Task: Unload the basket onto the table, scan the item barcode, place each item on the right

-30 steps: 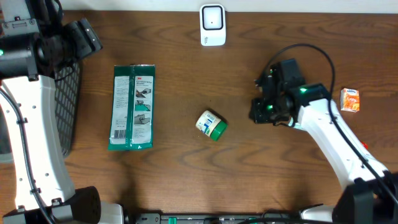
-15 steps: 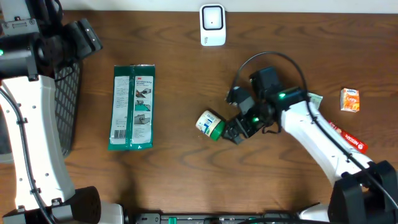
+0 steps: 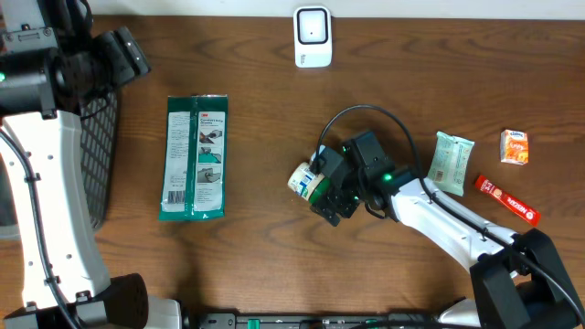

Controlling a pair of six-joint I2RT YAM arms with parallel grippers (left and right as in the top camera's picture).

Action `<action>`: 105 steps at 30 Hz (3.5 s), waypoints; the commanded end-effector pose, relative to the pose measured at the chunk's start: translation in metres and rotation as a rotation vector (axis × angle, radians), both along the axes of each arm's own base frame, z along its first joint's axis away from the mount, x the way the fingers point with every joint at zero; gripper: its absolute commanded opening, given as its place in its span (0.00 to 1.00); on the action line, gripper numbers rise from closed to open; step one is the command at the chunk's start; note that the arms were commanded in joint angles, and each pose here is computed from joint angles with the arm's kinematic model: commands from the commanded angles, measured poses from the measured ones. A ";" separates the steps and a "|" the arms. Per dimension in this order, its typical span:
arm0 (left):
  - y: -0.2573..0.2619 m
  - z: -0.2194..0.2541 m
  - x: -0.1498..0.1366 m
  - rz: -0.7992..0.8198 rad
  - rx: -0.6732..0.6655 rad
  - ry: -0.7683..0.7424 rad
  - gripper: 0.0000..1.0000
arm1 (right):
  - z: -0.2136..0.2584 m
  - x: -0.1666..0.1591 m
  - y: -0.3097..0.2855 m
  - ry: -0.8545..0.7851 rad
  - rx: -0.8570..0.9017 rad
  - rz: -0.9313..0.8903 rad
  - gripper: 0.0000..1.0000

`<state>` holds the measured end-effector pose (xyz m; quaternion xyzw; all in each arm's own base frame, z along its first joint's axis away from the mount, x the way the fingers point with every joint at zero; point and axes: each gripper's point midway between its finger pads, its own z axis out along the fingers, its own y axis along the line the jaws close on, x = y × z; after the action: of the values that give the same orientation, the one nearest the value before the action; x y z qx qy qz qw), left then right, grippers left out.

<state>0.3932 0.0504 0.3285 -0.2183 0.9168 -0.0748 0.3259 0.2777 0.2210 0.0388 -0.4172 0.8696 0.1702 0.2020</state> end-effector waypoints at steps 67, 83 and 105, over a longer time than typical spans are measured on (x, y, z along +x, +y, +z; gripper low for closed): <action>0.000 0.001 0.000 -0.007 0.001 0.000 0.85 | 0.156 -0.007 -0.025 0.218 -0.028 -0.339 0.35; 0.000 0.001 0.000 -0.007 0.001 -0.001 0.85 | 0.071 -0.021 -0.046 0.412 -0.352 -0.406 0.24; 0.000 0.001 0.000 -0.007 0.001 -0.001 0.85 | 0.047 0.006 -0.033 0.398 -0.364 -0.357 0.99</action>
<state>0.3932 0.0504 0.3285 -0.2184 0.9168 -0.0750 0.3259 0.2675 0.1847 0.0710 -0.2499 0.9659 0.0450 -0.0504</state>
